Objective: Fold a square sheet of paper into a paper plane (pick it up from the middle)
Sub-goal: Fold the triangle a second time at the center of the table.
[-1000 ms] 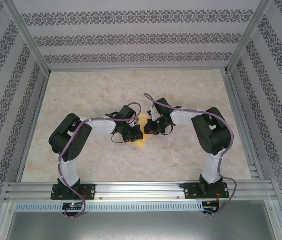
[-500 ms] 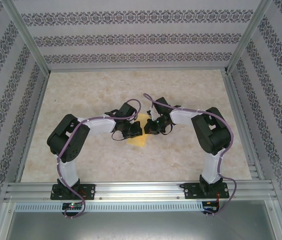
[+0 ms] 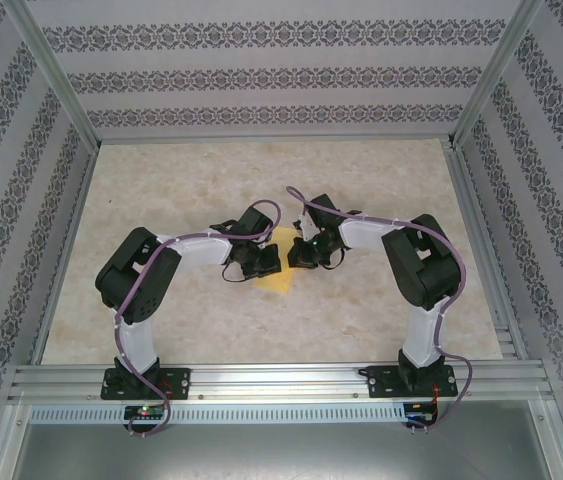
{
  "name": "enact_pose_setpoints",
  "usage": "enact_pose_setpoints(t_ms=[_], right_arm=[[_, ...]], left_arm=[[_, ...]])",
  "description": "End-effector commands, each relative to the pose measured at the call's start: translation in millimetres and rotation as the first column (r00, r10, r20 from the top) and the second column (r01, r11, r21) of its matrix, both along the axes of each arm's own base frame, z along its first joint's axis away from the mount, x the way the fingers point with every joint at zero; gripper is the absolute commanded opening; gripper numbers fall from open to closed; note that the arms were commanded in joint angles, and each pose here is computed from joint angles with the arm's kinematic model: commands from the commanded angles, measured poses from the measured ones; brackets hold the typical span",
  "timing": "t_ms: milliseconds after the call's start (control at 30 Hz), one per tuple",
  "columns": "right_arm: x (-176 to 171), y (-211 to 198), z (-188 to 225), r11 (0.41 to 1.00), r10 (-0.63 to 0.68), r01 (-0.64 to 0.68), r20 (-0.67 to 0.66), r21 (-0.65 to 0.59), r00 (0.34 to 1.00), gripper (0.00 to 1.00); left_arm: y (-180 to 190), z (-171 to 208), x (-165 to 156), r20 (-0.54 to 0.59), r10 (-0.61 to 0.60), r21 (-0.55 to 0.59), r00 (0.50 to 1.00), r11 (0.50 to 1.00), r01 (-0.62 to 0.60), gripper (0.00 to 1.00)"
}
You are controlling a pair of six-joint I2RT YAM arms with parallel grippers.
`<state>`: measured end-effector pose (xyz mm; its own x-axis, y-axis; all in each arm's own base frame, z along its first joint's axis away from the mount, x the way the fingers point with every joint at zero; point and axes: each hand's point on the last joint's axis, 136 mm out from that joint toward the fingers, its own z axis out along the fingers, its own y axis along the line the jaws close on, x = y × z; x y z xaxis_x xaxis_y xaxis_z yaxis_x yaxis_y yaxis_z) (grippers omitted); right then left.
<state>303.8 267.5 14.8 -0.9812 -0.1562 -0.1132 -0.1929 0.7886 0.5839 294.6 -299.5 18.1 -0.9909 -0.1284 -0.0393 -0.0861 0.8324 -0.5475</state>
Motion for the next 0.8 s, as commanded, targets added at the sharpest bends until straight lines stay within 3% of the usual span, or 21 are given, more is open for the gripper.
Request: enact_pose_setpoints(t_ms=[0,167,433,767], right_arm=[[9,12,33,0.996,-0.027,0.020,0.074,0.089,0.997,0.10],[-6,13,53,0.990,-0.054,0.043,0.076,0.138,0.996,0.09],[-46,19,35,0.993,-0.085,0.082,0.037,0.088,0.996,0.05],[-52,28,21,0.993,-0.089,0.087,0.018,0.076,0.996,0.03]], left_arm=[[25,-31,-16,-0.090,0.042,0.124,0.995,0.992,-0.030,0.05],[27,-34,-21,-0.110,0.055,0.125,0.992,0.991,-0.041,0.05],[29,-38,-22,-0.121,0.076,0.132,0.990,0.989,-0.060,0.05],[29,-40,-23,-0.128,0.081,0.135,0.989,0.989,-0.063,0.05]])
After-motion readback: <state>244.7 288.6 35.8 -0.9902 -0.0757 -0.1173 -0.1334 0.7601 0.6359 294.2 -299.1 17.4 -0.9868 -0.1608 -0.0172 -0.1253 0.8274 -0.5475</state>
